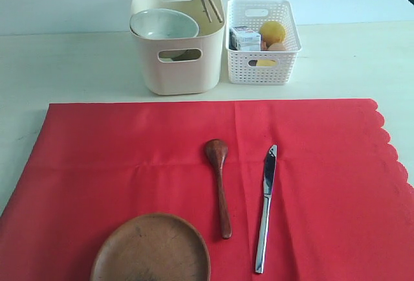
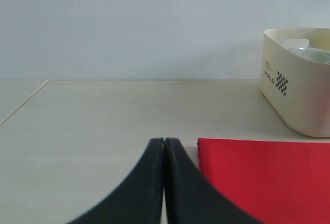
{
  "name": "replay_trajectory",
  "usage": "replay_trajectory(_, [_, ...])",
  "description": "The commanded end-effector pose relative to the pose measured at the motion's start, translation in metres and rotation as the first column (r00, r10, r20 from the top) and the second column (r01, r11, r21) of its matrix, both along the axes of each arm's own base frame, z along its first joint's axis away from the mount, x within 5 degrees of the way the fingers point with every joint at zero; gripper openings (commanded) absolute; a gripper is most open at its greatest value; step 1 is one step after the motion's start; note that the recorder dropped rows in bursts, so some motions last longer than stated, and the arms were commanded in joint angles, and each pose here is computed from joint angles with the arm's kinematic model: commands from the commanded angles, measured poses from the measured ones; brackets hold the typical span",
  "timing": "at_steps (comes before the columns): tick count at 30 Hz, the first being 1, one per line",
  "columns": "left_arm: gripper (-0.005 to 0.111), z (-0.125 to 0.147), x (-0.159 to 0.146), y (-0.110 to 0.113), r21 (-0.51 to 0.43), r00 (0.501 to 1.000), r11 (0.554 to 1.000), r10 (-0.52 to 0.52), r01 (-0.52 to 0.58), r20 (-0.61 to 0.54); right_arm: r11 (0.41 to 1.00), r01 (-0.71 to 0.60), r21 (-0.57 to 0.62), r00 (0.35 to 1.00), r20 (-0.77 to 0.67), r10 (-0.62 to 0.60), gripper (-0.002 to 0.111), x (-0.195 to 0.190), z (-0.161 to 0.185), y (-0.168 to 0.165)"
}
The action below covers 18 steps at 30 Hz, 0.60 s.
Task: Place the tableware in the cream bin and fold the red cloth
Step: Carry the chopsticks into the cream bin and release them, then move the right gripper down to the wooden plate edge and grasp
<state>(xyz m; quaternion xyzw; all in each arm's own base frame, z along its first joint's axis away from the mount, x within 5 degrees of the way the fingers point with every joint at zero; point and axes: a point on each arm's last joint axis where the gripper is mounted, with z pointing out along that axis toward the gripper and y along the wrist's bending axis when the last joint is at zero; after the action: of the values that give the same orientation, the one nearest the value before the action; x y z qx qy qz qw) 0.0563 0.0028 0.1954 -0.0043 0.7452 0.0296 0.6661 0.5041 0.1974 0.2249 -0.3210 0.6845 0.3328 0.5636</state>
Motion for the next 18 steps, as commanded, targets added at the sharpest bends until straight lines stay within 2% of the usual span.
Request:
replay_trajectory(1, [0.003, 0.0, 0.0, -0.001, -0.007, 1.0, 1.0, -0.008, 0.008, 0.005, 1.0, 0.004, 0.004, 1.0, 0.013, -0.004, 0.017, 0.0, 0.005, 0.001])
replay_trajectory(4, [0.003, 0.0, 0.0, -0.001, -0.007, 1.0, 1.0, -0.008, 0.008, 0.005, 1.0, 0.002, 0.005, 1.0, 0.013, -0.002, 0.048, -0.001, 0.005, 0.001])
replay_trajectory(6, [0.003, 0.0, 0.0, -0.001, -0.009, 1.0, 1.0, -0.008, 0.008, 0.005, 1.0, -0.004, 0.007, 1.0, 0.014, 0.003, 0.062, -0.001, 0.005, 0.001])
replay_trajectory(8, [0.003, 0.0, 0.0, -0.001, -0.009, 1.0, 1.0, -0.008, 0.008, 0.005, 1.0, 0.007, 0.026, 1.0, -0.007, -0.007, 0.066, 0.0, 0.007, -0.002])
replay_trajectory(9, [0.003, 0.0, 0.0, -0.001, -0.009, 1.0, 1.0, -0.008, 0.008, 0.005, 0.998, 0.022, 0.05, 0.999, -0.033, -0.021, 0.066, 0.001, 0.012, -0.006])
replay_trajectory(11, [0.003, 0.0, 0.0, -0.001, -0.007, 1.0, 1.0, -0.008, 0.008, 0.005, 0.981, 0.093, 0.17, 0.982, -0.176, -0.063, 0.064, 0.004, 0.026, -0.027])
replay_trajectory(12, [0.003, 0.0, 0.0, -0.001, -0.007, 1.0, 1.0, -0.008, 0.008, 0.005, 0.981, 0.112, 0.157, 0.965, -0.254, -0.069, 0.061, 0.003, 0.036, -0.046])
replay_trajectory(13, [0.003, 0.0, 0.0, -0.001, -0.007, 1.0, 1.0, -0.008, 0.008, 0.005, 0.99, 0.11, 0.094, 0.961, -0.263, -0.082, 0.058, 0.001, 0.039, -0.054])
replay_trajectory(14, [0.003, 0.0, 0.0, -0.001, -0.007, 1.0, 1.0, -0.008, 0.008, 0.005, 0.989, 0.113, -0.091, 0.946, -0.294, -0.135, 0.049, -0.005, 0.041, -0.072])
replay_trajectory(15, [0.003, 0.0, 0.0, -0.001, -0.009, 1.0, 1.0, -0.008, 0.008, 0.005, 0.956, 0.11, -0.271, 0.928, -0.317, -0.196, 0.038, -0.014, 0.044, -0.085])
replay_trajectory(16, [0.003, 0.0, 0.0, -0.001, -0.009, 1.0, 1.0, -0.008, 0.008, 0.005, 0.937, 0.102, -0.334, 0.916, -0.335, -0.219, 0.032, -0.019, 0.047, -0.089])
replay_trajectory(17, [0.003, 0.0, 0.0, -0.001, -0.009, 1.0, 1.0, -0.008, 0.008, 0.005, 0.912, 0.072, -0.403, 0.905, -0.359, -0.23, 0.021, -0.029, 0.052, -0.093])
replay_trajectory(18, [0.003, 0.0, 0.0, -0.001, -0.009, 1.0, 1.0, -0.008, 0.008, 0.005, 0.908, 0.05, -0.415, 0.905, -0.367, -0.217, 0.015, -0.035, 0.057, -0.093])
